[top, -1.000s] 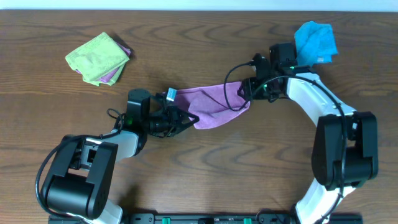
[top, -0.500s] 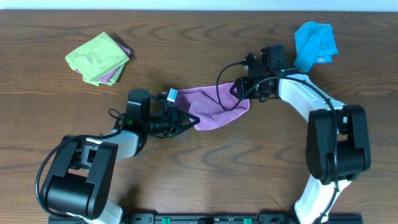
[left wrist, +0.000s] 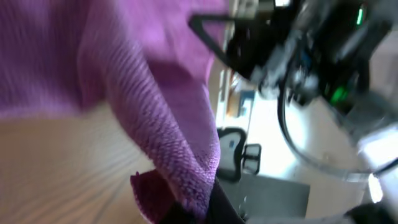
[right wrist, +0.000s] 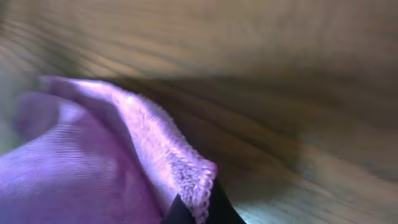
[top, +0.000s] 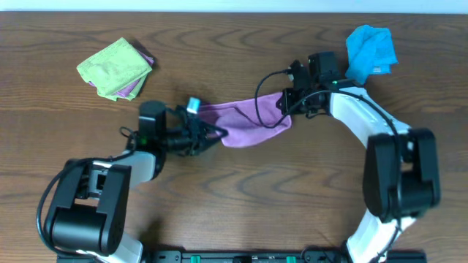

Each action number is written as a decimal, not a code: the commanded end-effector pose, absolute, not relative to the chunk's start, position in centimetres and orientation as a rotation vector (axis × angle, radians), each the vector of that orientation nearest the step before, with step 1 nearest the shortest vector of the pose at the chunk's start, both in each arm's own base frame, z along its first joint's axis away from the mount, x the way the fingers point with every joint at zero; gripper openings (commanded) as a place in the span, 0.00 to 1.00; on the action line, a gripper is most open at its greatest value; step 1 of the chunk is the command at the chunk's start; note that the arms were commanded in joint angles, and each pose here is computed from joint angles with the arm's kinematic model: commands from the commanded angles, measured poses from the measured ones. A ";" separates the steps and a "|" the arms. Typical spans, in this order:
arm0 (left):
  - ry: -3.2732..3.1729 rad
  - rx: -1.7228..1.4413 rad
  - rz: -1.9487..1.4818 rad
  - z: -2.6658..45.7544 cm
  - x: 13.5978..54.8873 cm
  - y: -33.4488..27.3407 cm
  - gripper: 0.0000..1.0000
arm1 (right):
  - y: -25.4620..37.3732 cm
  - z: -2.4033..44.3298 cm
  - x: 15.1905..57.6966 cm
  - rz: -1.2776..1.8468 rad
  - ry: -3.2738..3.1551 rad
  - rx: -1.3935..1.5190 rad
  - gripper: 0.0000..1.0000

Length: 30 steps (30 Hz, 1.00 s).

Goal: Fold the cloth

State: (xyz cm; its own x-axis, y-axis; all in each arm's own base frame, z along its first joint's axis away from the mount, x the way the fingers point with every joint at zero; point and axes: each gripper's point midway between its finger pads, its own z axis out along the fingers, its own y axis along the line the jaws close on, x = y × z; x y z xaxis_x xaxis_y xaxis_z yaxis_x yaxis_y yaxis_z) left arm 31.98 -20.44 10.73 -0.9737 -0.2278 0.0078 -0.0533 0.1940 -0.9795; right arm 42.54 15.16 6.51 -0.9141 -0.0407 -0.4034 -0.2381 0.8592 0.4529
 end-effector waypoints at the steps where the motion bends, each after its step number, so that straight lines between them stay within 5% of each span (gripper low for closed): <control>1: 2.186 -0.272 -1.913 16.6 36.2 -19.4 0.06 | 15.7 16.6 45.1 0.702 2.405 -0.230 0.01; 10: 2.032 -0.225 -1.663 26.4 46.5 -17.0 0.05 | 14.5 27.7 49.1 0.552 2.150 -0.209 0.01; 19: 2.025 -0.196 -1.626 27.3 51.9 -15.1 0.06 | 12.8 26.9 50.8 0.452 2.159 -0.148 0.01; 30: 2.088 -0.076 -1.782 25.1 49.5 -12.5 0.06 | 13.1 22.9 47.4 0.443 2.371 -0.159 0.01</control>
